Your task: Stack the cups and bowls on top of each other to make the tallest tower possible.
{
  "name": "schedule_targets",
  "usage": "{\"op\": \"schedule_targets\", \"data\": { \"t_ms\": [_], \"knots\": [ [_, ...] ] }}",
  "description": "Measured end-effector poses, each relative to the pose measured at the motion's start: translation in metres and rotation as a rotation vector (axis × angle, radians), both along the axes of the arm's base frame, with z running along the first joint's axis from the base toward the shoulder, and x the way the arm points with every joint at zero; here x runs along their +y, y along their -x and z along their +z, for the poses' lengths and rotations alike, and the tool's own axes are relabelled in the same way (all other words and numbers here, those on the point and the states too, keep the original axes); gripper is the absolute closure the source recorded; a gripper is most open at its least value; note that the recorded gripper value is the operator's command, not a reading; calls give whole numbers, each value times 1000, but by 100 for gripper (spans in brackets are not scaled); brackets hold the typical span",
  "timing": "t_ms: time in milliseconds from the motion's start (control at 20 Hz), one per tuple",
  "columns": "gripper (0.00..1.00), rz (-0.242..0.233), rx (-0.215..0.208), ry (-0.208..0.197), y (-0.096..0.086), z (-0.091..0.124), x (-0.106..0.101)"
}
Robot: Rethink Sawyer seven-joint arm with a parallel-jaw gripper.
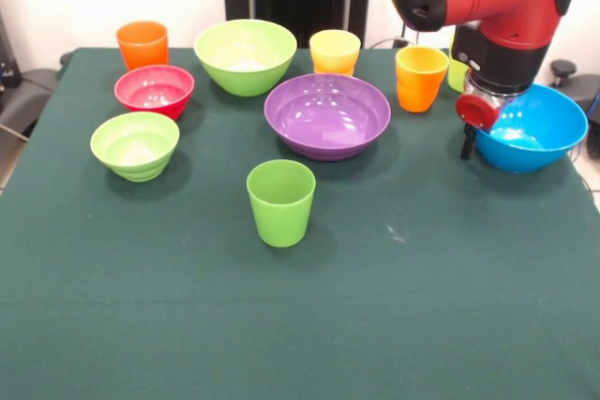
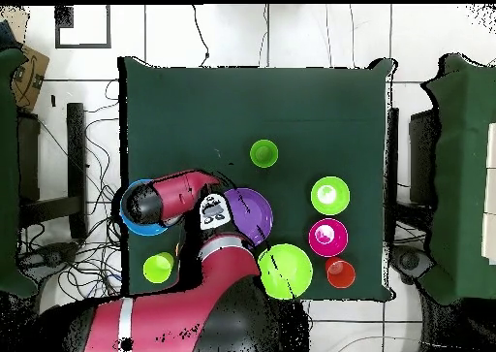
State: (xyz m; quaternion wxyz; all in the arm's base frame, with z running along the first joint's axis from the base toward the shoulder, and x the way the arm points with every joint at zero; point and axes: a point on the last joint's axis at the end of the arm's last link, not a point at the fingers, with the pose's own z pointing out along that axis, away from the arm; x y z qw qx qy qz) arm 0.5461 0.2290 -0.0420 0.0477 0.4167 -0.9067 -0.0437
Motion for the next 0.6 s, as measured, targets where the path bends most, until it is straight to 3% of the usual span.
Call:
{"op": "schedule_targets", "data": {
  "t_ms": [50,100,600],
  "knots": [
    [0,0,0,0,0,0,0],
    [100,0,0,0,0,0,0],
    [100,9,-19,-7,-5,10,8]
  ]
}}
